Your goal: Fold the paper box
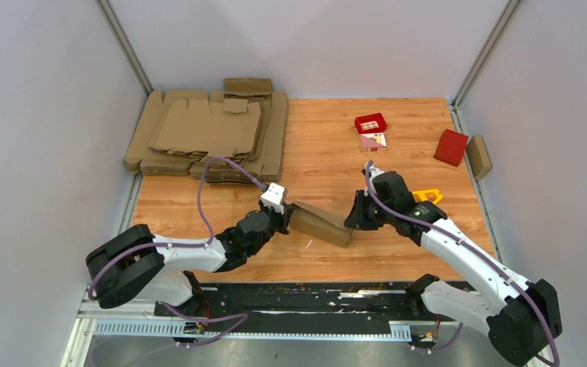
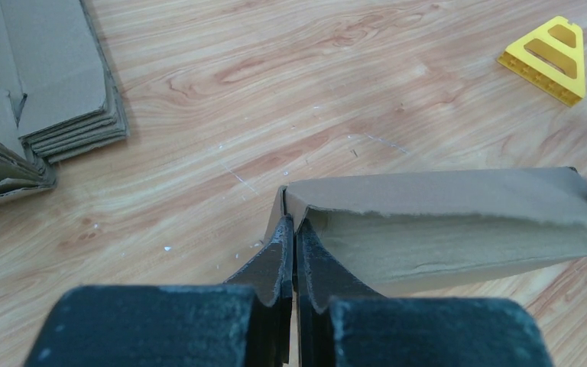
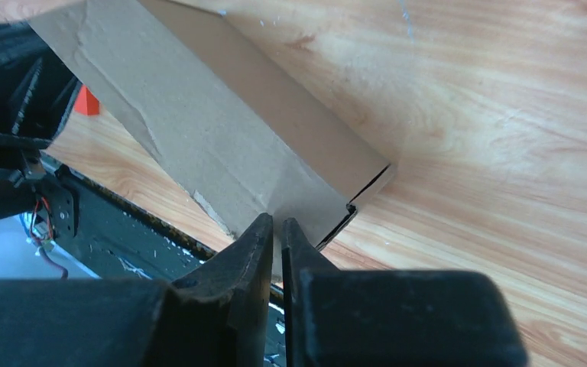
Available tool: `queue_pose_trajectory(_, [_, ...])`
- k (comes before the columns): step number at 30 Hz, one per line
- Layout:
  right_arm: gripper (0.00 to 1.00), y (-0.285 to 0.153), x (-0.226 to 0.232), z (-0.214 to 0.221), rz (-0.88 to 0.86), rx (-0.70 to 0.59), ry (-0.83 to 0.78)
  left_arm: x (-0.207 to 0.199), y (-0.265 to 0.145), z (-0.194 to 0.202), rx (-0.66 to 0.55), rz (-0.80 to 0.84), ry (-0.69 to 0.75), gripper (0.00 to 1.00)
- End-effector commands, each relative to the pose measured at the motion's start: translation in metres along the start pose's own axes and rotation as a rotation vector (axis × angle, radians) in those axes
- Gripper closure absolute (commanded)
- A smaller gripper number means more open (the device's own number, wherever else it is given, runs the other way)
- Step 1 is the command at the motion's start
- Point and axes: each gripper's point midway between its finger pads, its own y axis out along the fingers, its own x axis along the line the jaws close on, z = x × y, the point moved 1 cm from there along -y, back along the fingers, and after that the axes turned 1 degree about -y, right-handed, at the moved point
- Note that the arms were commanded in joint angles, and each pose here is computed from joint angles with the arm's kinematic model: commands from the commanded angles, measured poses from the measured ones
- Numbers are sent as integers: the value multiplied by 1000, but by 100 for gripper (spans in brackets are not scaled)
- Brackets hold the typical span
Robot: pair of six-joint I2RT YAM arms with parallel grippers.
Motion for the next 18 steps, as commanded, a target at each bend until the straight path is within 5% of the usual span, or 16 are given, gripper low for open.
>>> queue_pose_trajectory(1, [89, 12, -5, 19, -30, 32, 25, 12, -11, 43, 159, -21, 69, 96])
queue_pose_trajectory(14, [90, 25, -19, 33, 6, 67, 15, 4, -24, 31, 309, -38, 61, 41])
queue_pose_trajectory(18, [90, 24, -19, 31, 8, 61, 8, 9, -39, 20, 332, -62, 51, 36])
